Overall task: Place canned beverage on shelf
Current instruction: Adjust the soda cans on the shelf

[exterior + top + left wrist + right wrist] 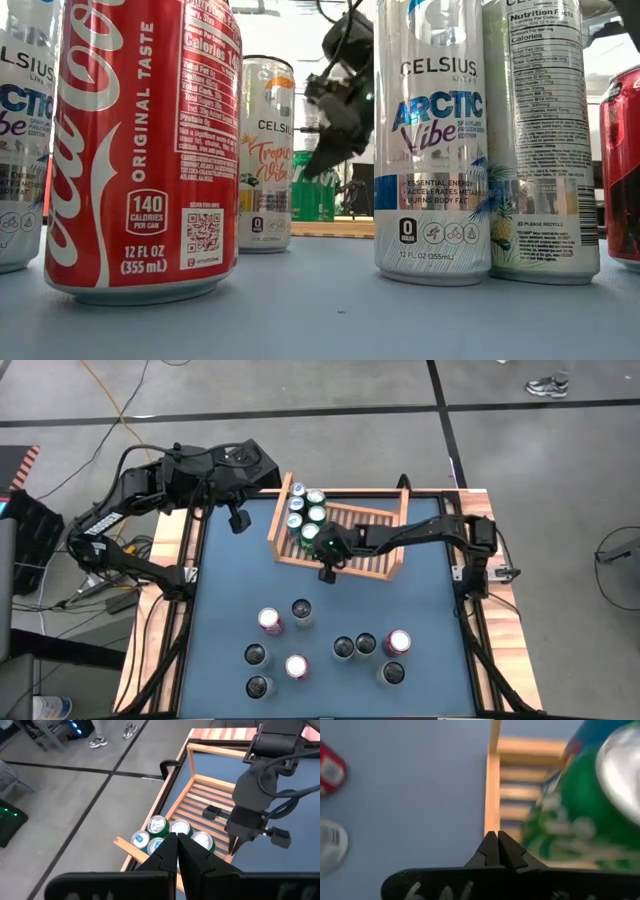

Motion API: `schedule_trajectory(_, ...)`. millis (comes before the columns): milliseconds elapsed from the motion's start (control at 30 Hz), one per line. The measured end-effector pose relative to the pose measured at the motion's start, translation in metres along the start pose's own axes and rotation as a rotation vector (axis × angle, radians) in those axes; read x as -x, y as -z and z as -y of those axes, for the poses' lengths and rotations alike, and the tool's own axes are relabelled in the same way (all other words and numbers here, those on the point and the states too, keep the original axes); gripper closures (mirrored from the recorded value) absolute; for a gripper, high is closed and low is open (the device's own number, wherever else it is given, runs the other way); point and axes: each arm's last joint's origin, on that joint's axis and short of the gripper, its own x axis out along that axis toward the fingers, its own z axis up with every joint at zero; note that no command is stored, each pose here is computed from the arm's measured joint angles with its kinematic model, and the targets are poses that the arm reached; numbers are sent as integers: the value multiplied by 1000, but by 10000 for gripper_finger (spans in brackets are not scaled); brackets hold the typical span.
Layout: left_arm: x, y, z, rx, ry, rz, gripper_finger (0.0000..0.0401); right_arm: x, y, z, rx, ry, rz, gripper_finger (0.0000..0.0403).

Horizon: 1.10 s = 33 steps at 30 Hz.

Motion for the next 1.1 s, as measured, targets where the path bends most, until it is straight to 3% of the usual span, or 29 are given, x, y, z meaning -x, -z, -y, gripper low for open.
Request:
schedule_trajectory(300, 0, 0, 0, -6, 3, -2, 401, -9, 6, 18, -56, 101, -25, 403)
schedule_trajectory(633, 0, 0, 0, -35, 2, -2, 401, -9, 9, 38, -97, 132, -37, 403)
schedule_trajectory(867, 0, 1, 0, -37, 3, -9, 401, 19, 4, 35, -61, 130, -79, 403)
schedule_trajectory(1100, 0, 1, 0, -36, 3, -10, 401, 26, 5, 65, -82, 251, -82, 403)
